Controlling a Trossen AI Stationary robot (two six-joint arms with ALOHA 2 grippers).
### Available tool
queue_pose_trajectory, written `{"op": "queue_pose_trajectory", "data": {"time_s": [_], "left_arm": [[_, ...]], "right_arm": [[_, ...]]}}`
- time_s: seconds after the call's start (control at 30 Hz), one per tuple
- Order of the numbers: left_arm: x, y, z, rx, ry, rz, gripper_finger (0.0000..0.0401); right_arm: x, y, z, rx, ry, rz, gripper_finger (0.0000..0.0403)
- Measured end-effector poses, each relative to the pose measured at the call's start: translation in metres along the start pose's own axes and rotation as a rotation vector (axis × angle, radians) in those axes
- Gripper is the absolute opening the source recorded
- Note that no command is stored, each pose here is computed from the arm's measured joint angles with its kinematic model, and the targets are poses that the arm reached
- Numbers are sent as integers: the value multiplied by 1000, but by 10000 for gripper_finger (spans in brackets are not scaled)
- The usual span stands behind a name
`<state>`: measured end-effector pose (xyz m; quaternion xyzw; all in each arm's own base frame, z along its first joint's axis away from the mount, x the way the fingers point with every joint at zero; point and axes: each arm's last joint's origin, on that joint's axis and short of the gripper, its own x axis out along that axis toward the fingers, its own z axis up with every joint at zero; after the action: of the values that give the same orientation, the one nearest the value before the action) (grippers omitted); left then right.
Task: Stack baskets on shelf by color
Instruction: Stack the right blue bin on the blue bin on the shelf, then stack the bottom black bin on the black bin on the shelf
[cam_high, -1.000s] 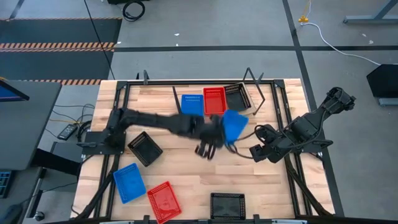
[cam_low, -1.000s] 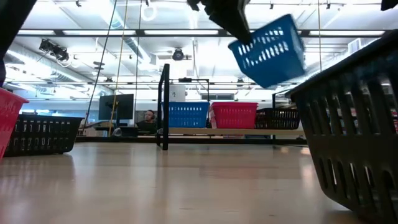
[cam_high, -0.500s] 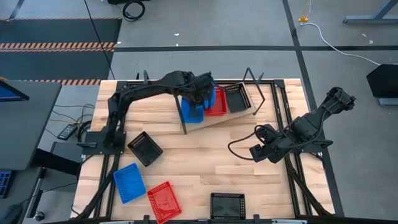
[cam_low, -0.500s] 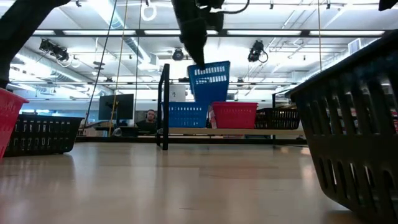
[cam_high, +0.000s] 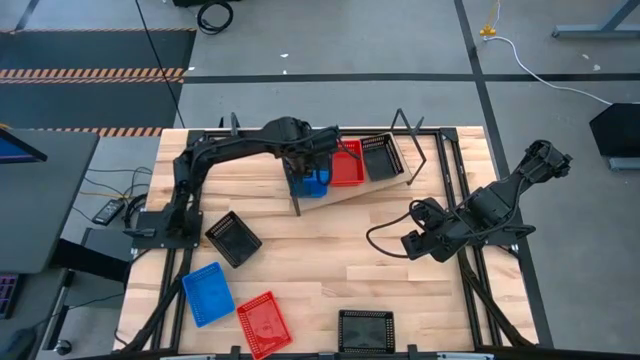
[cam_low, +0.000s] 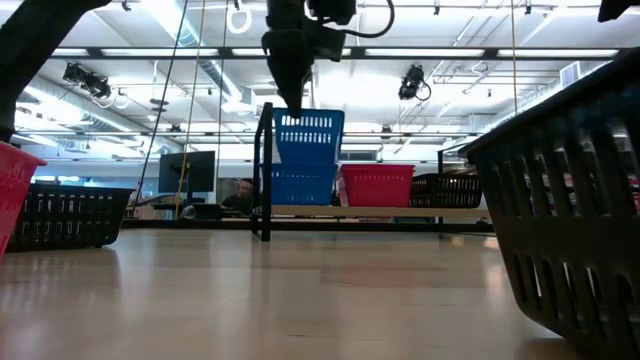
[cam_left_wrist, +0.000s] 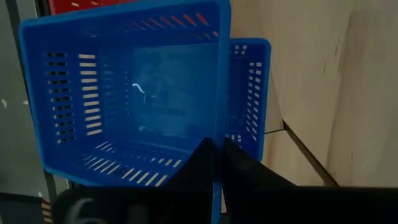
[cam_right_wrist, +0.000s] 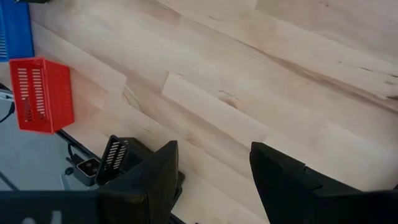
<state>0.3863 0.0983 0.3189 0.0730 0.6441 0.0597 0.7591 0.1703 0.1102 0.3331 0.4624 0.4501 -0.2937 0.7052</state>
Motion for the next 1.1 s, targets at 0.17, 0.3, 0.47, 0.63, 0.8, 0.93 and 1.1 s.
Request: {"op": "queue_pose_trajectory", "data": {"time_s": [0.17, 0.3, 0.47, 0.63, 0.8, 0.93, 1.1], "left_arm": [[0, -4, -2, 7, 24, -15, 14], [-1, -12, -1, 13, 36, -30, 14], [-2, -18, 0, 28, 33, -35, 14], [9, -21, 5, 24, 50, -56, 27], [17, -21, 9, -24, 51, -56, 83], [17, -20, 11, -27, 38, -50, 125], [17, -20, 11, -53, 38, -49, 155]], "right_arm": [[0, 0, 0, -17, 0, -1, 204], [0, 0, 0, -24, 0, -1, 204], [0, 0, 0, -26, -6, -3, 204], [0, 0, 0, -25, -9, -2, 204], [0, 0, 0, -23, -7, 5, 204], [0, 1, 0, -22, -2, 10, 204], [0, 1, 0, -21, -2, 12, 204]]}}
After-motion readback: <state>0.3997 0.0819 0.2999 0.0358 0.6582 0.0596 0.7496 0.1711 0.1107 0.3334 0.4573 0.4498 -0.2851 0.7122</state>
